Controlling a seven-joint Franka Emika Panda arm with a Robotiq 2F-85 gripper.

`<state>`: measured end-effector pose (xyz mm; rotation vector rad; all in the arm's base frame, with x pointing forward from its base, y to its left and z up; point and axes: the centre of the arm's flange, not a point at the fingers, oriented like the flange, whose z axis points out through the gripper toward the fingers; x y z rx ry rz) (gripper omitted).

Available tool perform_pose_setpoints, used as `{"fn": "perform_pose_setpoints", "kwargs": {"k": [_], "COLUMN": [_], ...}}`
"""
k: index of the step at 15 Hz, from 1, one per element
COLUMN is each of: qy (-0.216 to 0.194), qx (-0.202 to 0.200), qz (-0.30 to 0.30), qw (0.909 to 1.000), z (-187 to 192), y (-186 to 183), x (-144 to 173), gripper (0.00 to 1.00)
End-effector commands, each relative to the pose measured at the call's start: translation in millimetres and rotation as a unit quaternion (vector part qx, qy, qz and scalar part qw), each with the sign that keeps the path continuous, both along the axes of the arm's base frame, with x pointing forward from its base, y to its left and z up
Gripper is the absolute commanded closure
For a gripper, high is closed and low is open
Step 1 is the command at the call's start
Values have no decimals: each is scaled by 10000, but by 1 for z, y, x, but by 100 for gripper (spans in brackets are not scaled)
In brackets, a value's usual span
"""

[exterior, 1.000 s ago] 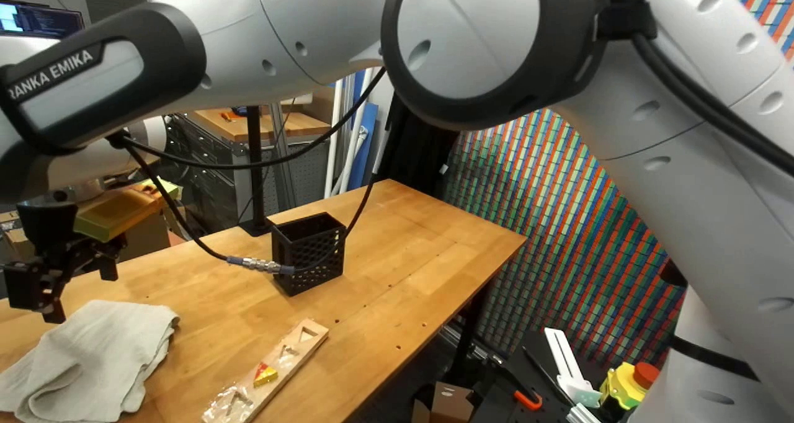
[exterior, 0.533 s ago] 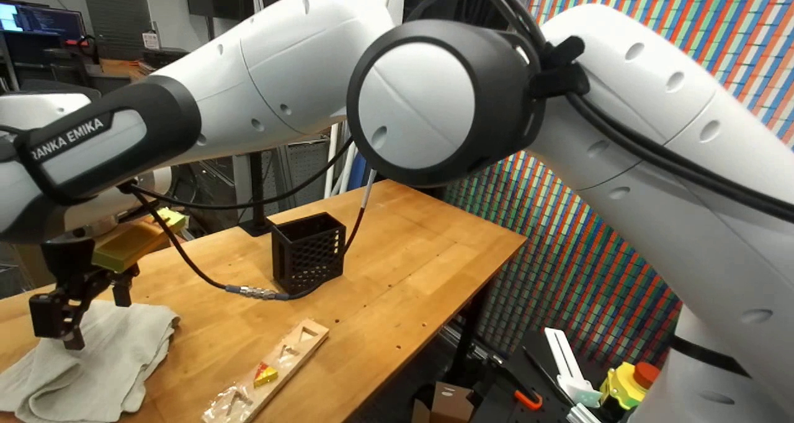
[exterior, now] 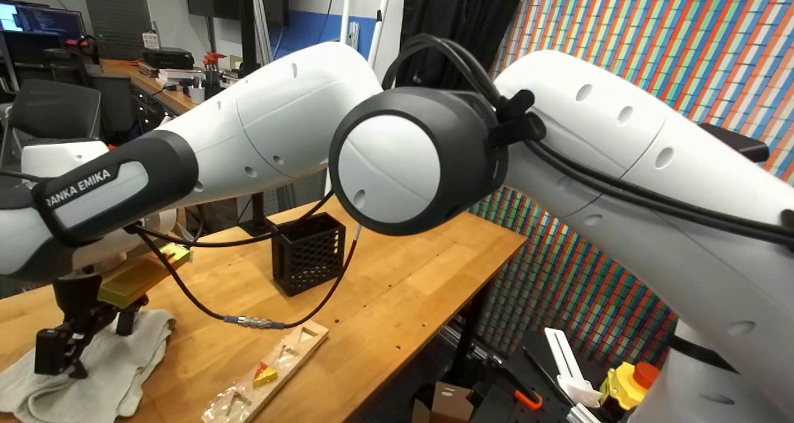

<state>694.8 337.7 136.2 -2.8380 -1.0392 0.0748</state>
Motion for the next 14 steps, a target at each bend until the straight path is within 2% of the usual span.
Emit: {"fn": "perform_pose_setpoints", "kwargs": {"k": [1,5,10,14], "qy": [49,12,-99,-187], "qx": [293,320,209,124], "qz": [-87,-142,-183,-299], "qw": [9995,9994,9996,9993], "z": [-8,4,30,71], "y": [7,4,-16,-40], "x": [11,7,3,5], "gripper": [34,66,100,96]}}
